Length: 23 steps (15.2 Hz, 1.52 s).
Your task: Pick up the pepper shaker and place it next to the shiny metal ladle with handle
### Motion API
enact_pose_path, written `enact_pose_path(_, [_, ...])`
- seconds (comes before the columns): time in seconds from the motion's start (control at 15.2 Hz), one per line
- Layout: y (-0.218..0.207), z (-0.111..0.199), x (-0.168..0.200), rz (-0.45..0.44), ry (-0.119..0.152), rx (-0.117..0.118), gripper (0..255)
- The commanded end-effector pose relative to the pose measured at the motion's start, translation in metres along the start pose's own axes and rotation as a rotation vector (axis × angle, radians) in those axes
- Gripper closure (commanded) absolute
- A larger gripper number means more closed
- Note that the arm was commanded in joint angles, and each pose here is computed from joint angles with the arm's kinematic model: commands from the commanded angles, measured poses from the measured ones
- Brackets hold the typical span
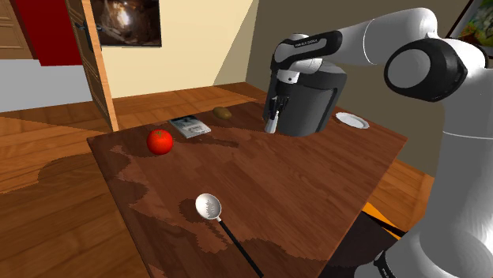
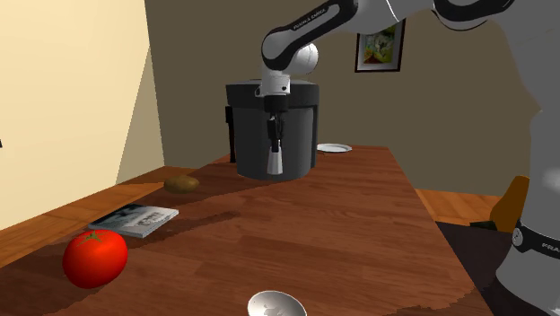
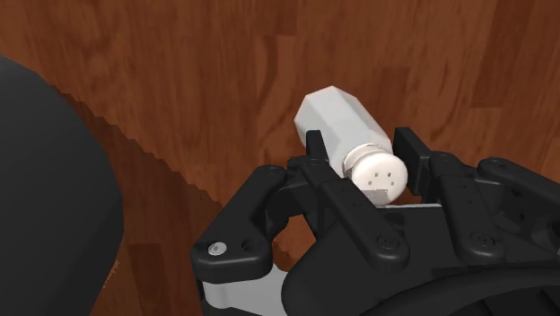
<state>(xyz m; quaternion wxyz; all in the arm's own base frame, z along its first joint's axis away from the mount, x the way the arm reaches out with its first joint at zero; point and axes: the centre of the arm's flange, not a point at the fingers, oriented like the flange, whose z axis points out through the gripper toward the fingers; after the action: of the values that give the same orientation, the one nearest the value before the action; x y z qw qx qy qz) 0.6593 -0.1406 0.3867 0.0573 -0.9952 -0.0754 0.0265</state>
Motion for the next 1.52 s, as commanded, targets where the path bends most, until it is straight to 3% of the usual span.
enact_pose_path(0.0, [0.000,-0.011,-0.001,0.000,0.000,0.000,255])
enact_pose_path(0.73, [-0.007,-0.064,-0.003,0.000,0.000,0.000,255])
enact_pose_path(1.45, [-0.150,-0.047,-0.019,0.000,0.000,0.000,255])
